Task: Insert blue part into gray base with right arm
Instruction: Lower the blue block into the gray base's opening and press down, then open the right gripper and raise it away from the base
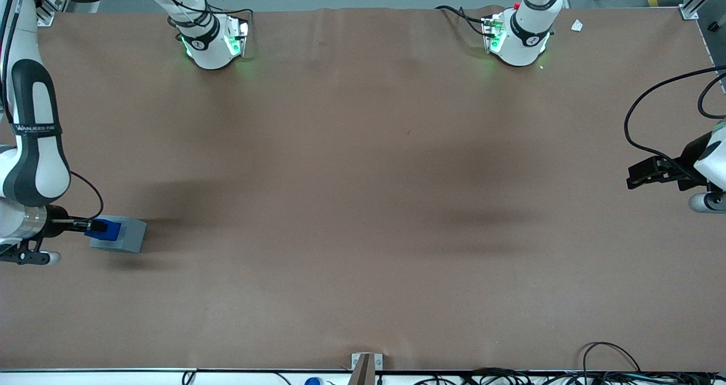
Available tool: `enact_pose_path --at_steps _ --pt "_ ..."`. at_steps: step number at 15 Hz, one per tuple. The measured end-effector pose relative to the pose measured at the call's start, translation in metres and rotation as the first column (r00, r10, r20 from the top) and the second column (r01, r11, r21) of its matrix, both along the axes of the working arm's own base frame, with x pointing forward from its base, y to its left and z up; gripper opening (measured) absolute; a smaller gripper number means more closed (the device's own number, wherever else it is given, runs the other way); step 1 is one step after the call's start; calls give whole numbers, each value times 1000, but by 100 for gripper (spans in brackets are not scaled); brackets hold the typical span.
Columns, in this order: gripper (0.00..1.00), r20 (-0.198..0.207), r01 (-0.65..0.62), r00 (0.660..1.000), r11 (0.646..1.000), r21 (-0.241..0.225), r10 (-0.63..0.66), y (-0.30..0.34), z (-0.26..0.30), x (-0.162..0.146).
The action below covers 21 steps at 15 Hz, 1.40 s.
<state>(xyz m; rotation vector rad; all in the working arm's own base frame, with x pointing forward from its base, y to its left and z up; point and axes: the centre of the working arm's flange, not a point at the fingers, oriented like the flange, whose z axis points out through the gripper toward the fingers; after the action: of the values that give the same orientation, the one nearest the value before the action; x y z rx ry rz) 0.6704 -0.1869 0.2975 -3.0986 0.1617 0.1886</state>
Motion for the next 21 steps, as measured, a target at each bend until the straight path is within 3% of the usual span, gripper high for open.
enact_pose_path --at_steps 4,5,6,9,11,14,18,21 --pt "97 2 1 1000 1000 0 -1 0 1 1" --pt "100 4 1 1000 1000 0 -1 0 2 1" --pt "100 1 -2 1000 1000 3 2 2 4 2" --pt "100 -66 -10 998 1000 28 11 9 28 -2" --pt "100 -76 -14 997 999 34 17 13 68 -4" --pt "100 -74 -17 997 999 35 20 18 143 -22" --pt "100 -69 2 998 1000 28 0 40 249 -68" --pt "100 -26 0 1000 1000 12 0 74 319 -104"
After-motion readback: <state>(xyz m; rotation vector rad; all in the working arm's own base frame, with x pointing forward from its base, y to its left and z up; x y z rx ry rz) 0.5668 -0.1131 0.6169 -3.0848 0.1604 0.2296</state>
